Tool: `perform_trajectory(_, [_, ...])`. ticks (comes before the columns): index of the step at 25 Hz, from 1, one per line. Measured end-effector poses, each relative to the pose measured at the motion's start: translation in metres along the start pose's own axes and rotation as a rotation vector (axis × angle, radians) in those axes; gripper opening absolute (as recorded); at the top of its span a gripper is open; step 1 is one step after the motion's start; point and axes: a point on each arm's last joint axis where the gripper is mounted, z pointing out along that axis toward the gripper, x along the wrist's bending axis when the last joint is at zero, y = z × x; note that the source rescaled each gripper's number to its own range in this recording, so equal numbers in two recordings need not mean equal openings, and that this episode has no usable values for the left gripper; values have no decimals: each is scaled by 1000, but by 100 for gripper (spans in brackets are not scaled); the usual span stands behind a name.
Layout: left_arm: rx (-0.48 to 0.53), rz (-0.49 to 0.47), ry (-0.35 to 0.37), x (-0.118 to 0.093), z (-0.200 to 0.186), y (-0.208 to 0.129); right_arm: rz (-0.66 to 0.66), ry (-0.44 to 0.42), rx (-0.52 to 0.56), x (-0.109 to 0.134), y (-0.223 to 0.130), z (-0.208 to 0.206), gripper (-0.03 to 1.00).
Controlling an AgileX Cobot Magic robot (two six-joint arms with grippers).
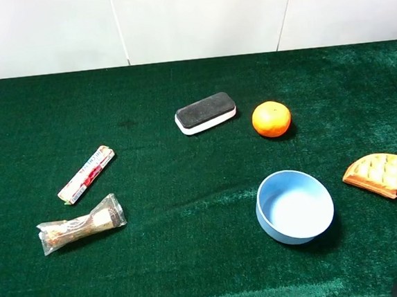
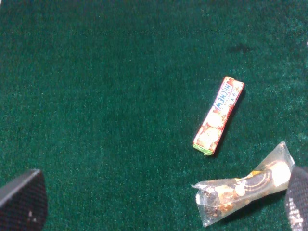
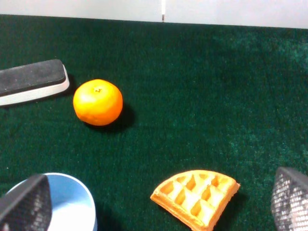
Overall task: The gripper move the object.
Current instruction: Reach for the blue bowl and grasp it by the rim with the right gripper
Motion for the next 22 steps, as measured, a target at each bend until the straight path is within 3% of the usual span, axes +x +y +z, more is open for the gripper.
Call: perform_trajectory(22, [0,0,0,0,0,0,0,0,0,0,0,0,100])
